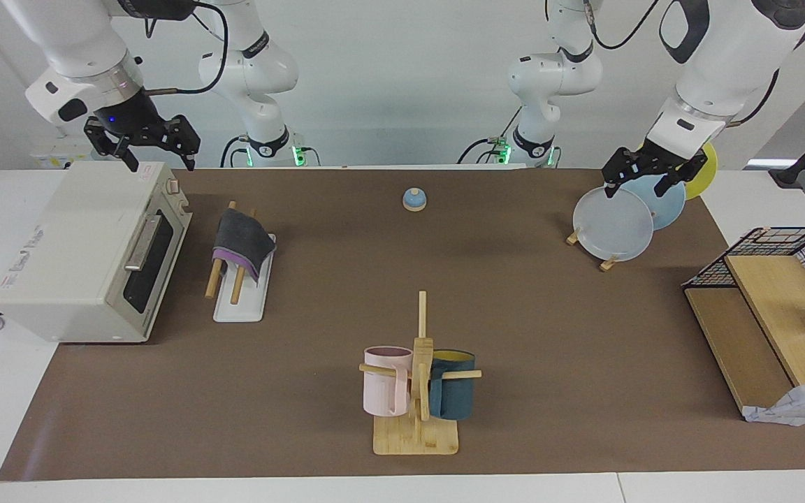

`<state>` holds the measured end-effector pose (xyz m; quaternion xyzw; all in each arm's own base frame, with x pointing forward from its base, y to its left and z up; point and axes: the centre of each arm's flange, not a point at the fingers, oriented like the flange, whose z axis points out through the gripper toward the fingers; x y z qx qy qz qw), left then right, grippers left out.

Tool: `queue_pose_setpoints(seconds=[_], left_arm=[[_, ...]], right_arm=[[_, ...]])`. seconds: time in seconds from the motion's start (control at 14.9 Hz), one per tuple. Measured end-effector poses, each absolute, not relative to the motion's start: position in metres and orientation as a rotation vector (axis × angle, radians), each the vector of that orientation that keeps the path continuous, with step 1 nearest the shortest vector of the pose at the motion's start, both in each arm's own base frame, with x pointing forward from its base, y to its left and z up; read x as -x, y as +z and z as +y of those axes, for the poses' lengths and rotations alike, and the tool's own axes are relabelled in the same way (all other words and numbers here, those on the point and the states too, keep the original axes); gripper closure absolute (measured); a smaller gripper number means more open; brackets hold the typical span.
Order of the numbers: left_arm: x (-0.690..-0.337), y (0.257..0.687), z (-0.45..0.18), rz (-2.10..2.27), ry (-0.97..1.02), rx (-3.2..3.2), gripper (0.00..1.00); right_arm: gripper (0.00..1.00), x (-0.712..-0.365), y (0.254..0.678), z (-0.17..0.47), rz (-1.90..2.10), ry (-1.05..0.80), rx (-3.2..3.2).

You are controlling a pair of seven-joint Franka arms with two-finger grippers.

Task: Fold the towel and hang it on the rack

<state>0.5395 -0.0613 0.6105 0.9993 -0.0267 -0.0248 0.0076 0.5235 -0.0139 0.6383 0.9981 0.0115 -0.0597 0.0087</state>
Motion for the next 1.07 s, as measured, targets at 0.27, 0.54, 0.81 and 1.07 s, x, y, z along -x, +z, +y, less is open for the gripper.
queue_pose_setpoints(seconds=[0.27,0.54,0.81,1.07], left_arm=[[-0.540,0.611,-0.059,-0.077,-0.077,-3.124,0.00],[-0.540,0.611,-0.059,-0.077,-0.077,-3.124,0.00],[-0.540,0.611,-0.059,-0.077,-0.077,-3.124,0.00],[-0.540,0.611,-0.059,-0.077,-0.077,-3.124,0.00]], right_arm=[[0.00,-0.525,0.634,-0.011,-0.012,-0.206,-3.115],[0.00,-0.530,0.630,-0.022,-0.046,-0.214,-3.111],[0.00,-0.530,0.628,-0.023,-0.050,-0.235,-3.109],[0.00,-0.530,0.628,-0.022,-0.048,-0.235,-3.109]])
